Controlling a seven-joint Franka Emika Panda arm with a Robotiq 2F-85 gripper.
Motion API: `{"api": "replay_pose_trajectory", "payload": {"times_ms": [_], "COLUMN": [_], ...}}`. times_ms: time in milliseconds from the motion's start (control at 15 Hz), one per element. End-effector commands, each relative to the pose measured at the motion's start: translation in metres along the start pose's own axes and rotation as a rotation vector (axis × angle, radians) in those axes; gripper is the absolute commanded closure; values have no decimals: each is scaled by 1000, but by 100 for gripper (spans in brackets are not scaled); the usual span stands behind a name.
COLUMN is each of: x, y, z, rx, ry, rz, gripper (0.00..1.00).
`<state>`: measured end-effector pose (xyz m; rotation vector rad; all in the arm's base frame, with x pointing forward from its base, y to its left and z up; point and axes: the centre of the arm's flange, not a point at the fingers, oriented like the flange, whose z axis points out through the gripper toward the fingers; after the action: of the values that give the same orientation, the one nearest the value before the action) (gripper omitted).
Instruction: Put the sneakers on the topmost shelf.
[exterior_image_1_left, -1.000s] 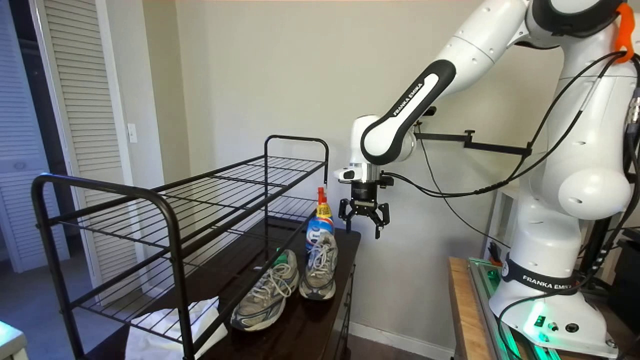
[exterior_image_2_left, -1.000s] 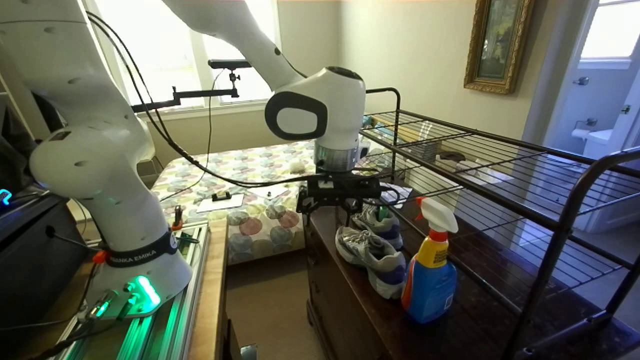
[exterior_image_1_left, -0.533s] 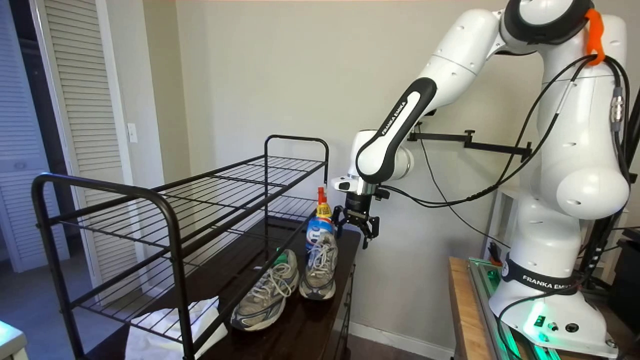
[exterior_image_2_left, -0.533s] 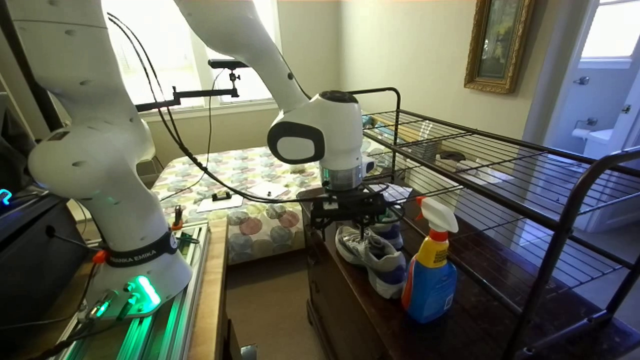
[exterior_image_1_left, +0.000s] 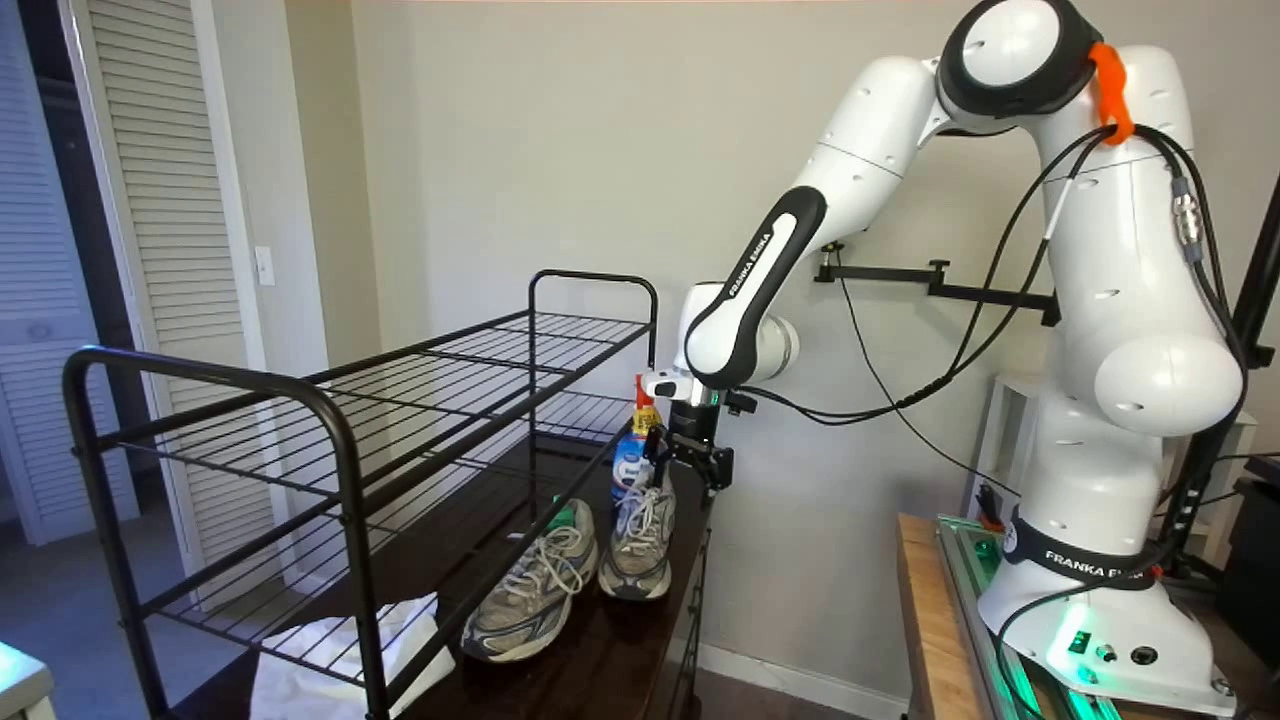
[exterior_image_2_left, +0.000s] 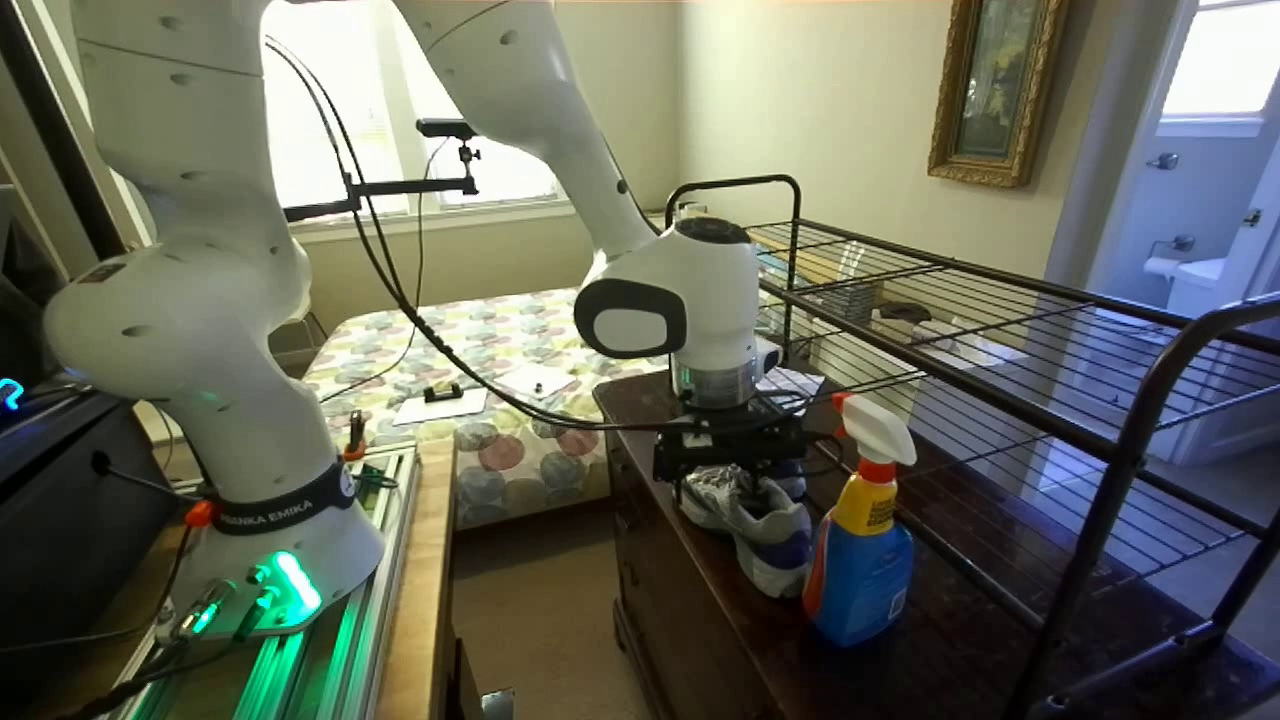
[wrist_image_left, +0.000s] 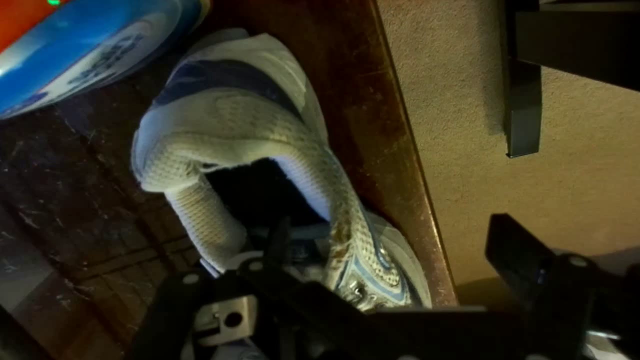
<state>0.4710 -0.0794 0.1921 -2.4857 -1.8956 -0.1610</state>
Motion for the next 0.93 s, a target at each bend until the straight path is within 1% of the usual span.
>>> {"api": "replay_pose_trajectory", "payload": {"times_ms": [0,133,333,400,467,533,667,867], "x": [6,0,-14,-17,-20,-22,-24,-23], "y": [18,22,25,27,28,28,31,33], "z": [15,22,30,34,36,39,42,46], "rx": [-9,8,23,29,32,35,40,45], "ry": [-8,-14,-14,-15,-18,-22,-29,-39], "rz": [4,28,67,78,83,86,92,96], "gripper": [0,0,4,13,29,34,50,70]}}
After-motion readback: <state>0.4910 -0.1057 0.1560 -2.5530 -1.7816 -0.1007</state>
